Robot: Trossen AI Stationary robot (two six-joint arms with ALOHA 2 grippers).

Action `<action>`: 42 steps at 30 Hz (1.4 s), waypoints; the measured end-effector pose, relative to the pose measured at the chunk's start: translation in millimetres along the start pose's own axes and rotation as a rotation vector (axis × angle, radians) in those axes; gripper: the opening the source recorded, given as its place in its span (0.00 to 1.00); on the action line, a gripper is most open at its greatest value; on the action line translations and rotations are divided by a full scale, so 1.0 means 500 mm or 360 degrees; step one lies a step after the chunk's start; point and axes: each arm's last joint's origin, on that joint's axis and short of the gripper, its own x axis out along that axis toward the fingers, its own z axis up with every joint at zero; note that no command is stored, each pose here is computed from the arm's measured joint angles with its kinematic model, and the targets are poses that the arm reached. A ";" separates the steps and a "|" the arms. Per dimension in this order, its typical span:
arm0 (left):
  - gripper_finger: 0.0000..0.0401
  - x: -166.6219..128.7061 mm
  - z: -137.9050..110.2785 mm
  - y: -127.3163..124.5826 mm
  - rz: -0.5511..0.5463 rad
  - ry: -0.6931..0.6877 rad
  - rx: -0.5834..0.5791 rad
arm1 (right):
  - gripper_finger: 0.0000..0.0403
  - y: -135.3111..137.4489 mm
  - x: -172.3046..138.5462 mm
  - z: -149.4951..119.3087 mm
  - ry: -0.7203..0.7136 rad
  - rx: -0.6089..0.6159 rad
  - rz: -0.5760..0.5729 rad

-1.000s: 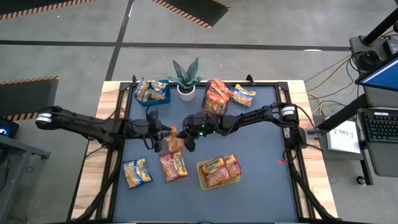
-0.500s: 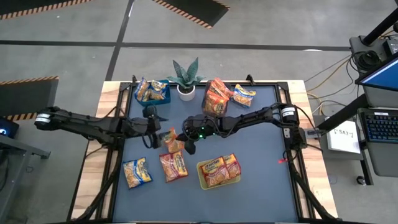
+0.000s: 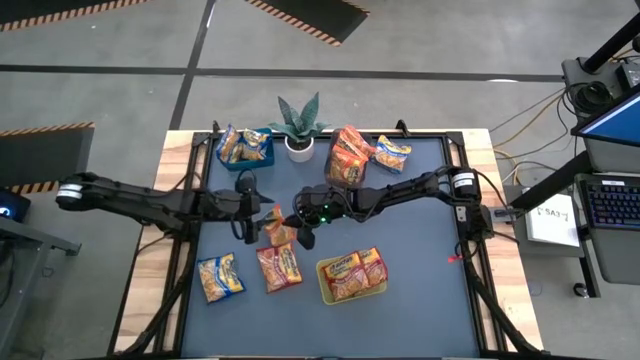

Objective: Sort Maruchan noodles
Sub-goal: Put the orange bag into the black bin

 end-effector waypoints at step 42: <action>0.19 0.029 -0.023 -0.011 -0.0144 0.0043 -0.0218 | 0.37 0.004 -0.004 -0.010 0.0101 0.0225 -0.0040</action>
